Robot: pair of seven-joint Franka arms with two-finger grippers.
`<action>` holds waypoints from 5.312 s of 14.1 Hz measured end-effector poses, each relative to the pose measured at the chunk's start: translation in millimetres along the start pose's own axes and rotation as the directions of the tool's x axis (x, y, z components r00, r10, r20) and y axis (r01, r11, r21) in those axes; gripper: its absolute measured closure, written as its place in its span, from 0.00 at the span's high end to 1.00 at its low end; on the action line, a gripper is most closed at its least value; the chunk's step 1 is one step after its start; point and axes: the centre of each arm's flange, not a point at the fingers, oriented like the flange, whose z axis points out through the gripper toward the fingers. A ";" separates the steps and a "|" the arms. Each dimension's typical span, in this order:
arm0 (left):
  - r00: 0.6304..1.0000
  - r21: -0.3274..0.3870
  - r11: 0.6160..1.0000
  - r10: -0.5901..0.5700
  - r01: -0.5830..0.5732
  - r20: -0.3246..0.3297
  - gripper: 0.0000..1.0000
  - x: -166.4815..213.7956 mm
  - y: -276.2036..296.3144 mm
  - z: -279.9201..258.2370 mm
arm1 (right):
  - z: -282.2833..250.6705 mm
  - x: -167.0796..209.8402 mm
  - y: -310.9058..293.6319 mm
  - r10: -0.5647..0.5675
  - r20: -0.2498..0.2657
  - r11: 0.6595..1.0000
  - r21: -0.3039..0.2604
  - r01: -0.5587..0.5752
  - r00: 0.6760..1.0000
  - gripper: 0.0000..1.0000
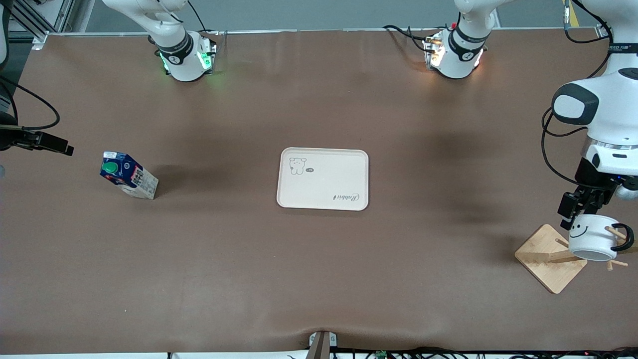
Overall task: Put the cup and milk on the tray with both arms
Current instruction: 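Lower the left gripper onto the white mug's rim, then close the left gripper on the white mug's rim, then lift the mug off the stand and carry it toward the tray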
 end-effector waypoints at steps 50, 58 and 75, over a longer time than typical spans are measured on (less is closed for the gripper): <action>0.977 -0.038 0.979 0.203 -0.200 0.069 0.07 7.0 37.4 -31.1 | 15.3 8.7 15.0 0.027 0.029 1.000 0.001 -0.027 0.999 1.00; 0.978 -0.068 0.995 0.089 -0.078 0.187 0.07 -13.1 108.7 -67.5 | 15.4 8.8 15.3 0.028 0.029 1.000 0.001 -0.028 0.999 1.00; 0.623 0.119 0.968 -0.233 0.220 0.747 0.07 -194.0 356.4 -48.8 | 21.4 12.7 12.6 0.023 0.038 1.000 0.001 -0.023 0.999 1.00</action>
